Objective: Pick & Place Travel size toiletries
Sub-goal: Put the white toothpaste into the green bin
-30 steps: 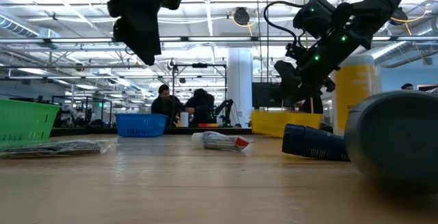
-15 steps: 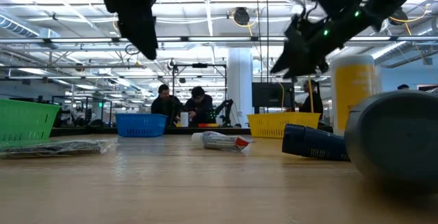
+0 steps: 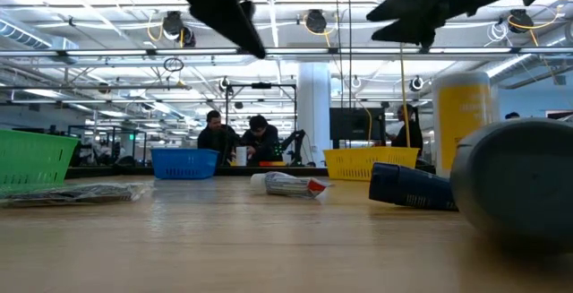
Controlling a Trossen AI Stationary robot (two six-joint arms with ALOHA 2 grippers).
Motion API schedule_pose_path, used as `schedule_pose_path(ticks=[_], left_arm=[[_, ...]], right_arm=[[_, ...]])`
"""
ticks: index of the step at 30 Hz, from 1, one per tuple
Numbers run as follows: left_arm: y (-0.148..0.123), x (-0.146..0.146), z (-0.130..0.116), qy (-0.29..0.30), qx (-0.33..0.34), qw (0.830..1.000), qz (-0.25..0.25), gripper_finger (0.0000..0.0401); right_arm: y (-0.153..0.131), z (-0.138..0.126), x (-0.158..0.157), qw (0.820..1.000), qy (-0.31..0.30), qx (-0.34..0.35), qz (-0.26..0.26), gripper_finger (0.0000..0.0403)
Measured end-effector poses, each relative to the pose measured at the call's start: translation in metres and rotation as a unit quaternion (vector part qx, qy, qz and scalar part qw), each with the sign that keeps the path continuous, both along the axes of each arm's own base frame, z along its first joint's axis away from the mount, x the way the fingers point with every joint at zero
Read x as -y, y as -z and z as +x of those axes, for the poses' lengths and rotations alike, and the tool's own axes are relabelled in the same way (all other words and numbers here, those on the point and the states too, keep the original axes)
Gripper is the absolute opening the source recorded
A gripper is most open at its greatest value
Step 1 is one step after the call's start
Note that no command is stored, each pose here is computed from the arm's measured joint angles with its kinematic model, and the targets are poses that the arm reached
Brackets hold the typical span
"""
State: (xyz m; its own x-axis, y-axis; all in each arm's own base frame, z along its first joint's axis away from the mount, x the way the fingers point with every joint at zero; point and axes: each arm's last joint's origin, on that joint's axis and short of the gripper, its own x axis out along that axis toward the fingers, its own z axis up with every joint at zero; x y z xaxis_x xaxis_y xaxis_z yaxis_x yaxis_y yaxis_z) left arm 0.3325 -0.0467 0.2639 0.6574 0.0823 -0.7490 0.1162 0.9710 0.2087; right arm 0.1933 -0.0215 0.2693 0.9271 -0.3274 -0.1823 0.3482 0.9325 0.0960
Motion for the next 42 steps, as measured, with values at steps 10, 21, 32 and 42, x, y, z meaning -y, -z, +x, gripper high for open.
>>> schedule_pose_path(ticks=[10,21,32,42], left_arm=[[0.03,-0.014,0.025,-0.002,-0.009,0.999,-0.04,0.0266],[0.079,-0.009,0.046,0.071,-0.057,0.995,-0.041,0.0271],[0.125,-0.005,0.056,0.116,-0.108,0.986,-0.055,0.0271],[0.136,-0.006,0.057,0.106,-0.126,0.984,-0.072,0.0217]], right_arm=[[0.002,-0.003,-0.01,0.999,0.003,-0.023,-0.024,0.0286],[0.005,-0.002,-0.012,0.999,-0.003,-0.033,-0.021,0.0285],[0.005,-0.002,-0.012,0.999,-0.003,-0.036,-0.021,0.0286],[0.005,-0.002,-0.012,0.999,-0.003,-0.036,-0.021,0.0286]])
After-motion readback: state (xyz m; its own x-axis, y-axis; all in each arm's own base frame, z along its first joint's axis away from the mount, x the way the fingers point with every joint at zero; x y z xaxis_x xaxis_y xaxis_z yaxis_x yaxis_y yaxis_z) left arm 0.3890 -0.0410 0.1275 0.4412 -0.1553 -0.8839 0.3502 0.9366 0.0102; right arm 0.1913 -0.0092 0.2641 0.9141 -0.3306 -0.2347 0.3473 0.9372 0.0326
